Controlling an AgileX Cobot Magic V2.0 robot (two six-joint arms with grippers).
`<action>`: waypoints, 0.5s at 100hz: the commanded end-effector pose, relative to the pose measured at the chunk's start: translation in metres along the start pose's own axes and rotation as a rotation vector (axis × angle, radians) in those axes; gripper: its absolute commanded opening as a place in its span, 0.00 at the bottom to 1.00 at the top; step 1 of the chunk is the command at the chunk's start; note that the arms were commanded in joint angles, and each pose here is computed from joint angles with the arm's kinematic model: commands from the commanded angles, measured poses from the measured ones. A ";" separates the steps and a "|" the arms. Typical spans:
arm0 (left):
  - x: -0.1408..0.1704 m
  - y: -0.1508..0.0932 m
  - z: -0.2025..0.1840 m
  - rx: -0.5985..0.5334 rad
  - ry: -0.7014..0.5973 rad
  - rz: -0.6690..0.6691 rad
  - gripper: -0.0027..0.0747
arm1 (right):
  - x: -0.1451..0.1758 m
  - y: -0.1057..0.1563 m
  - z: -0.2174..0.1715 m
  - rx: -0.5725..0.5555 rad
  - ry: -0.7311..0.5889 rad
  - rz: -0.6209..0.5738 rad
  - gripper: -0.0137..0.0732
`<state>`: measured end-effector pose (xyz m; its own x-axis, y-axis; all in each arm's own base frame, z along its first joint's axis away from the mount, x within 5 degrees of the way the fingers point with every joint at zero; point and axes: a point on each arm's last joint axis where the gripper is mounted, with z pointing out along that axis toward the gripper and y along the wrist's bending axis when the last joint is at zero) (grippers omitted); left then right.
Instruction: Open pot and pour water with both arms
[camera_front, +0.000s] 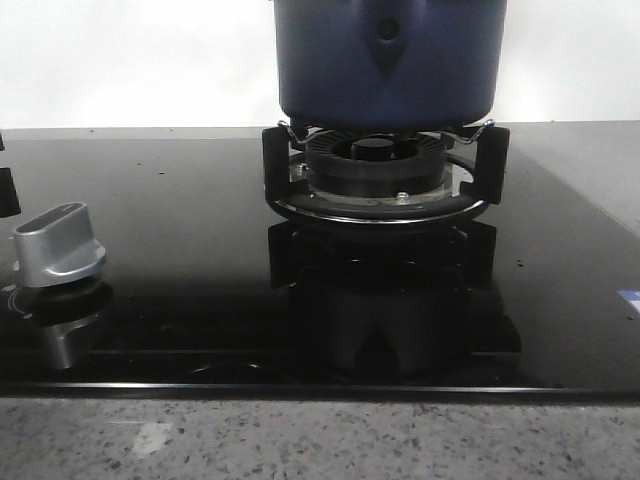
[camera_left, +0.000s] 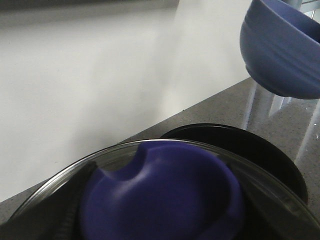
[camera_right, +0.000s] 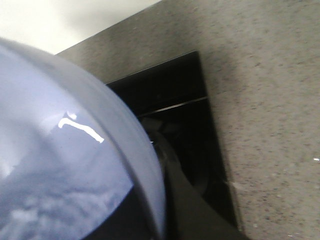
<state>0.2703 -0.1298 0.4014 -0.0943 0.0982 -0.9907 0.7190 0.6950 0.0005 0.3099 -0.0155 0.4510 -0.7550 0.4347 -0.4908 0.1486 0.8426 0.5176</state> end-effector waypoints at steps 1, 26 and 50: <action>-0.025 -0.007 -0.016 0.006 -0.100 -0.020 0.44 | 0.001 0.020 -0.017 -0.100 -0.038 -0.019 0.08; -0.030 -0.010 -0.022 0.004 -0.116 -0.008 0.44 | 0.003 0.040 0.005 -0.159 -0.026 -0.055 0.08; -0.033 -0.012 -0.027 0.002 -0.123 0.016 0.44 | 0.003 0.055 0.011 -0.201 -0.083 -0.080 0.08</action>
<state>0.2599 -0.1272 0.4114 -0.0573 0.0970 -0.9936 0.7253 0.6880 0.0254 0.3333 0.0325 0.4382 -0.8027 0.3536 -0.4803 0.0315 0.8293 0.5579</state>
